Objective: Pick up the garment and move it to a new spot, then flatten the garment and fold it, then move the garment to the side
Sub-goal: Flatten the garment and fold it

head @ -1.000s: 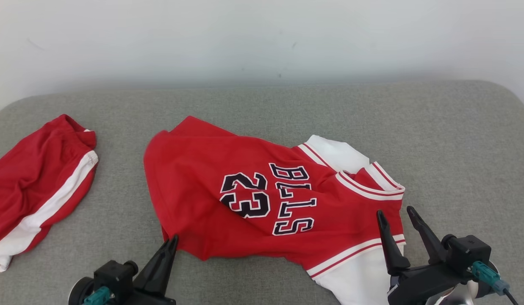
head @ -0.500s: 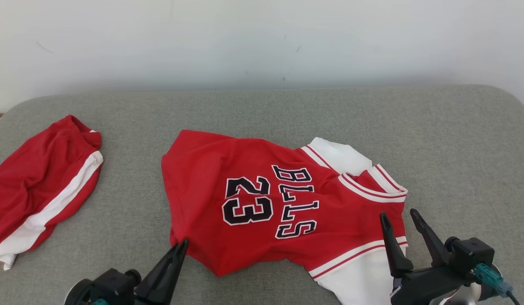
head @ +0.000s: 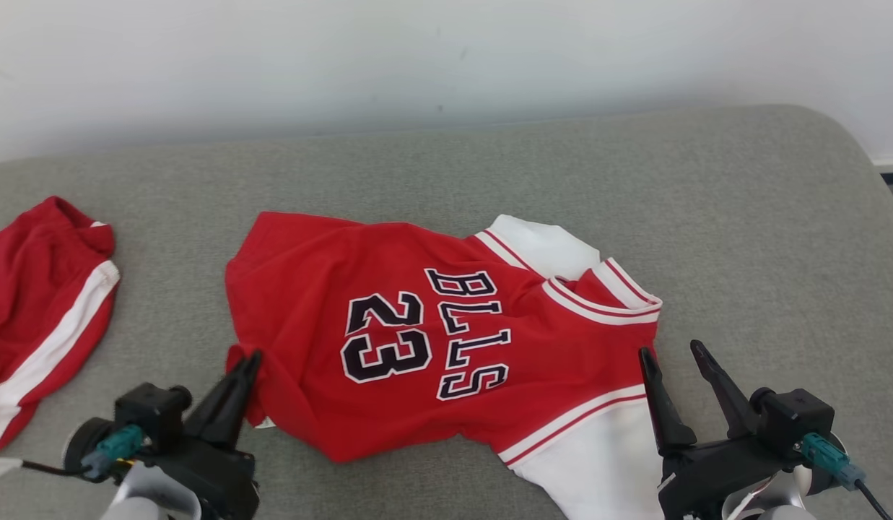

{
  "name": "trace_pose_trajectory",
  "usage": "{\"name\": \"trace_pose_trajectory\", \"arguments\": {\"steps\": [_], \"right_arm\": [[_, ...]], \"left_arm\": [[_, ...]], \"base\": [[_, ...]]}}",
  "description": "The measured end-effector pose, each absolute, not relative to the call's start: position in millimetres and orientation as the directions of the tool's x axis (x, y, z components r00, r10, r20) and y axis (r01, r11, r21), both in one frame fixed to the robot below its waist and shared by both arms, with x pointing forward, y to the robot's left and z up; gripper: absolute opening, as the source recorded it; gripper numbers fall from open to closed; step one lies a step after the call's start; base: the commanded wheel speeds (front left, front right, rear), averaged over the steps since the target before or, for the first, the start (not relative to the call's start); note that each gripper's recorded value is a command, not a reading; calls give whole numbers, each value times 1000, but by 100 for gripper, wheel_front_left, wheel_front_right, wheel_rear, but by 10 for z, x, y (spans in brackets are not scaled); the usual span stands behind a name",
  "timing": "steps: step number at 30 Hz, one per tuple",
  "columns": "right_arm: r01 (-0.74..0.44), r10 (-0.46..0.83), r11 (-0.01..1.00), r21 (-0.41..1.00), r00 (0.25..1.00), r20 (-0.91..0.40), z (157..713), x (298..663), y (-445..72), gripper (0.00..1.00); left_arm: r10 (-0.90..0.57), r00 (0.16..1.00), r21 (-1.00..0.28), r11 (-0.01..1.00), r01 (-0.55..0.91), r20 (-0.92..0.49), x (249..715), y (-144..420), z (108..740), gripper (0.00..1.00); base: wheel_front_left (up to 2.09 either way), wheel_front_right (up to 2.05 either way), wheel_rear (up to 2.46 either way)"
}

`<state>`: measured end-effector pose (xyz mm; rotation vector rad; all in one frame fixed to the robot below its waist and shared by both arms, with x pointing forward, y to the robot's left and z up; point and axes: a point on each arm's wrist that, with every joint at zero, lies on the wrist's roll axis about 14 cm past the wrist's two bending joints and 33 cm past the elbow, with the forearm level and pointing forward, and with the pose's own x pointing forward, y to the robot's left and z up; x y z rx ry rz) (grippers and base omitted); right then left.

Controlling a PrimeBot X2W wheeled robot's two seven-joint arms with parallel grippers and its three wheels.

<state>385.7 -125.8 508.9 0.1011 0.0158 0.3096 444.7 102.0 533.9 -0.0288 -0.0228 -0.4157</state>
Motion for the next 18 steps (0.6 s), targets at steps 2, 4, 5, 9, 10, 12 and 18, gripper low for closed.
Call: {"name": "trace_pose_trajectory", "arguments": {"steps": [2,4,5,9,10,12,18], "right_arm": [[-286,288,953,101,958,-6,5063,3852,-1317,100],[-271,273,957,99,962,-9,5052,3853,-1370,100],[-266,268,959,99,963,-12,5044,3853,-1388,100],[-243,246,965,99,969,-24,5005,3850,-1463,100],[-239,243,966,99,970,-27,4996,3850,-1475,100],[-229,233,968,99,972,-31,4971,3847,-1508,100],[-246,250,964,100,968,-32,4965,3865,-1452,100]], "left_arm": [[-403,915,-11,915,403,15,4535,1023,5275,0],[-406,914,-15,914,406,-5,4607,994,5201,0],[-404,915,-20,915,403,-18,4640,991,5148,0],[-395,916,-23,918,395,-63,4754,1027,4957,0],[-398,916,-27,917,397,-60,4776,1022,4940,0],[-410,910,32,910,412,-58,4828,1003,4903,0],[-425,905,45,904,426,-14,4909,938,5040,0]], "base": [[0,0,0],[0,0,0],[0,0,0],[0,0,0],[0,0,0],[0,0,0],[0,0,0]]}}
